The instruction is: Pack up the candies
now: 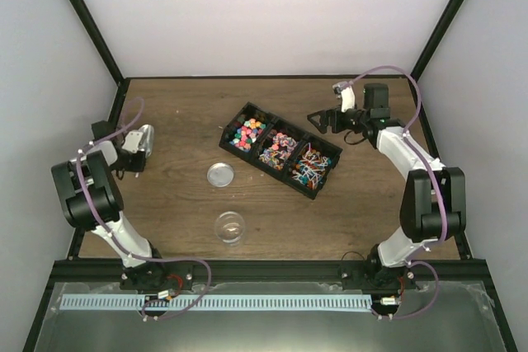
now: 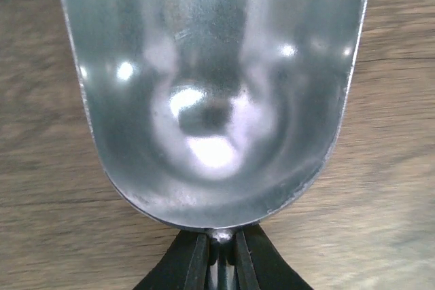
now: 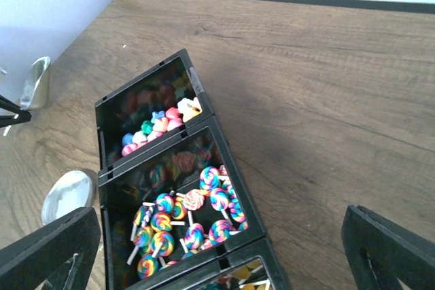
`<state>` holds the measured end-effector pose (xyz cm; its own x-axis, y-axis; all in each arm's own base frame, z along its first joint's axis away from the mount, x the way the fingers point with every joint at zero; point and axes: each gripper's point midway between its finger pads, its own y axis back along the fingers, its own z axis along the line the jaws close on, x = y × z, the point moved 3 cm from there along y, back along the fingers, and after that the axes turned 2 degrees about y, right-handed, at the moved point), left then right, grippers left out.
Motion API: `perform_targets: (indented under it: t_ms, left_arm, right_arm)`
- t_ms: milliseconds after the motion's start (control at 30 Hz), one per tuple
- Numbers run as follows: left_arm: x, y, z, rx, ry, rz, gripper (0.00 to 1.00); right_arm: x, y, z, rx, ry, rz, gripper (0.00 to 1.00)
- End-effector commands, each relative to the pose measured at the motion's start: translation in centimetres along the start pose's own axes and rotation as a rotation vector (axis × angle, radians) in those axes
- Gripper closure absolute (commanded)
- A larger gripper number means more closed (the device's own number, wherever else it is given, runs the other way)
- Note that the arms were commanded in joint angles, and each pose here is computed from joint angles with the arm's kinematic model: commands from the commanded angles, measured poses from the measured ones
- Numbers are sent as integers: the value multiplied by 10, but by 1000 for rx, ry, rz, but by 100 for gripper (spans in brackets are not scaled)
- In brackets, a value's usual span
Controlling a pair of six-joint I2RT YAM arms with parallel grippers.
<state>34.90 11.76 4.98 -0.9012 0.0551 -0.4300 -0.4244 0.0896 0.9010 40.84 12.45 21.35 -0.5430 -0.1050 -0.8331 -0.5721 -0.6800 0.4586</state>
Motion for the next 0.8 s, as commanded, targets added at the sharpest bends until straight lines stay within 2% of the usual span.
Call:
perform_targets:
  t_ms: [0, 200, 333, 633, 767]
  left_arm:
    - [-37, 34, -34, 62, -183, -99, 96]
    - [-57, 81, -126, 127, -555, -123, 96]
    - [-58, 102, -181, 143, -718, -133, 96]
    - [-47, 110, -269, 176, -880, -144, 96]
    - [-50, 112, -290, 197, -880, -165, 96]
  right_arm:
    - [-23, -5, 16, -84, -55, -34, 0]
    - [-23, -37, 54, -234, -155, 74, 8]
    - [-29, -58, 82, -339, -189, 142, 15]
    - [-35, -84, 135, -529, -152, 226, 27]
    - [-30, -90, 142, -562, -148, 263, 34]
